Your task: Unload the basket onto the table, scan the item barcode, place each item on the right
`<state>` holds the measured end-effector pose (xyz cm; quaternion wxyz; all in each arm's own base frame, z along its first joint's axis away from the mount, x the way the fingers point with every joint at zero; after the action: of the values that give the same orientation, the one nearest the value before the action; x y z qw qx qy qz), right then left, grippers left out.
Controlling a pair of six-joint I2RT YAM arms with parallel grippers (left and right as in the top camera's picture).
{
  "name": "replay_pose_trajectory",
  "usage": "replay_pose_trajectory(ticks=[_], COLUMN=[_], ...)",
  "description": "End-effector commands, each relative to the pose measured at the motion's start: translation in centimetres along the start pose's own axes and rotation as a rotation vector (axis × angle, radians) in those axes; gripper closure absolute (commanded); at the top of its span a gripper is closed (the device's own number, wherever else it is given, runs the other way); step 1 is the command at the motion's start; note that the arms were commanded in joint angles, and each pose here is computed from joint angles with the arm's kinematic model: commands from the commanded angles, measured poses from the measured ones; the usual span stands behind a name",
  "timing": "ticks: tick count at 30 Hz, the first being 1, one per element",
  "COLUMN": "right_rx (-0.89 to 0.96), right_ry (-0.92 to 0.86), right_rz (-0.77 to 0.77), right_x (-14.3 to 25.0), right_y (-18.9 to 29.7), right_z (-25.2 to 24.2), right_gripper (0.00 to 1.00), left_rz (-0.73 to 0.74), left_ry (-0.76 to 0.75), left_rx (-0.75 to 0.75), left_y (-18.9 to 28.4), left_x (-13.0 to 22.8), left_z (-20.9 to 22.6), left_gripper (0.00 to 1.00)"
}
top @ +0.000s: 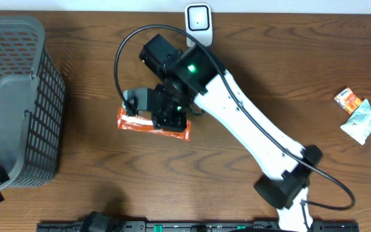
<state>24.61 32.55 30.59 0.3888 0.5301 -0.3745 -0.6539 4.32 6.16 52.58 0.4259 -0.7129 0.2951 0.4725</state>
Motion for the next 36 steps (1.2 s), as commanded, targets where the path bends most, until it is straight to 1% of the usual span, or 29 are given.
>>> replay_pose_trajectory(ticks=[1,6,13,16,21,27,31,36], right_rx=[0.126,0.247,0.263,0.293,0.5,0.82,1.04,1.204], right_ry=[-0.024,-0.06,-0.015,-0.01,-0.047,-0.099,-0.188,-0.258], right_rz=[-0.003,0.036,0.044,0.042,0.052,0.046,-0.048,-0.202], right_x=[-0.3,-0.5,-1.4,-1.5,-1.5,-0.1,1.4,3.1], right_y=[2.2,2.7,2.0,2.0,1.3,-1.1,-0.8,2.2], right_z=[1.0,1.8,3.3,2.9,-1.2,-9.5,-15.3,-20.3], right_gripper=[0.99,0.99,0.99,0.99,0.99,0.99,0.99,0.99], left_rz=[-0.003,-0.003,-0.003,-0.003,-0.003,-0.003,-0.003,-0.003], left_ry=[0.012,0.012,0.012,0.012,0.012,0.012,0.012,0.012], left_rx=[-0.011,-0.011,-0.011,-0.011,-0.011,-0.011,-0.011,-0.011], left_y=[0.2,0.2,0.2,0.2,0.2,0.2,0.2,0.2], left_x=[0.0,0.0,0.0,0.0,0.0,0.0,0.0,0.0], left_z=[0.3,0.3,0.3,0.3,0.3,0.3,0.3,0.3], left_gripper=[0.02,0.02,0.02,0.02,0.02,0.02,0.02,0.02])
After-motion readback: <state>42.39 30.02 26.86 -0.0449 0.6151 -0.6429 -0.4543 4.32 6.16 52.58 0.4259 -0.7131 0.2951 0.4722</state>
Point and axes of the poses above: each gripper's point midway between its finger pads, its own y axis back along the fingers, its own z axis along the line the jaws close on, x = y × z, the point moved 7 cm from there along y, back along the fingers, and after that the axes turned 7 degrees about -y, right-handed, at the moved point
